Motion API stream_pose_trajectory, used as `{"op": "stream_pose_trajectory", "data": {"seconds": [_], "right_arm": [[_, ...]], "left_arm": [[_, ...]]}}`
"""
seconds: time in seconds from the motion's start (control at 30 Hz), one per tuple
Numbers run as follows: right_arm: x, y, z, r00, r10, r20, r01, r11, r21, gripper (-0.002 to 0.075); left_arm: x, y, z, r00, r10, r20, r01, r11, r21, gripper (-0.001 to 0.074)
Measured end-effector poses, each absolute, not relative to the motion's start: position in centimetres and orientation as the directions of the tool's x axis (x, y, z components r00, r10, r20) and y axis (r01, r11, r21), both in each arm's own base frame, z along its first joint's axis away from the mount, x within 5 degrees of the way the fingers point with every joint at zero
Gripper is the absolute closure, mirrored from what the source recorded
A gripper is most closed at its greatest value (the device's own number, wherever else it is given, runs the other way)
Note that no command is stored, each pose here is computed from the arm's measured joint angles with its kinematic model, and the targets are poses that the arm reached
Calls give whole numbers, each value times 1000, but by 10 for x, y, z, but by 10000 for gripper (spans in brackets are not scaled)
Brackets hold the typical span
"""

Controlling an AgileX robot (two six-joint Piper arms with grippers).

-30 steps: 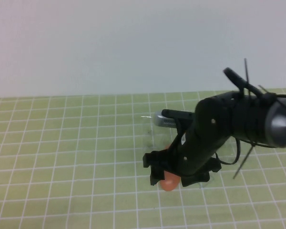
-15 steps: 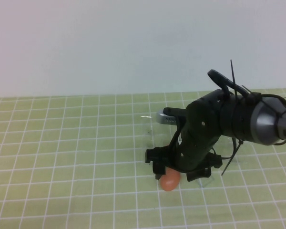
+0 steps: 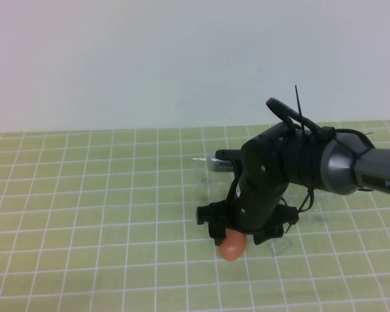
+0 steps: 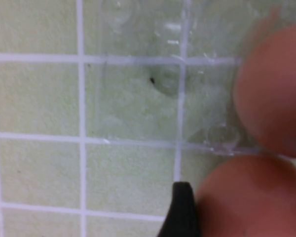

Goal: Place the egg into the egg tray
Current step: Pick up the egg

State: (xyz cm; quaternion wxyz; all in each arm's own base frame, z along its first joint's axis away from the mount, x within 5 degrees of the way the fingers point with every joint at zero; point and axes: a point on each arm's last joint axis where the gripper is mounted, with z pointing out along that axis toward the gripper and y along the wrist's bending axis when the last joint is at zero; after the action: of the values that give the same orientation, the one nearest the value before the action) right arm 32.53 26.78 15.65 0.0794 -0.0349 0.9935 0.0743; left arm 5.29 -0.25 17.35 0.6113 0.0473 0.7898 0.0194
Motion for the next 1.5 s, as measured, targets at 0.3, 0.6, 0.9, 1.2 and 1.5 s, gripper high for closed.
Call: {"op": "stream_pose_trajectory", "data": {"seconds": [0.3, 0.6, 0.9, 1.2, 1.5], "right_arm": [[326, 266, 156, -981, -92, -169, -112, 987, 112, 193], [327, 266, 156, -971, -151, -188, -172, 980, 104, 201], [329, 268, 144, -960, -210, -185, -229, 969, 88, 202], [331, 270, 142, -952, -237, -192, -258, 962, 90, 203], [331, 270, 143, -947, -254, -198, -275, 957, 87, 245]], "left_arm": [[53, -2, 174, -248, 98, -964, 51, 995, 89, 735], [53, -2, 174, -248, 98, -964, 51, 995, 89, 735], [53, -2, 174, -248, 98, -964, 51, 995, 89, 735], [53, -2, 174, -248, 98, -964, 51, 995, 89, 735], [53, -2, 174, -248, 98, -964, 51, 995, 89, 735]]}}
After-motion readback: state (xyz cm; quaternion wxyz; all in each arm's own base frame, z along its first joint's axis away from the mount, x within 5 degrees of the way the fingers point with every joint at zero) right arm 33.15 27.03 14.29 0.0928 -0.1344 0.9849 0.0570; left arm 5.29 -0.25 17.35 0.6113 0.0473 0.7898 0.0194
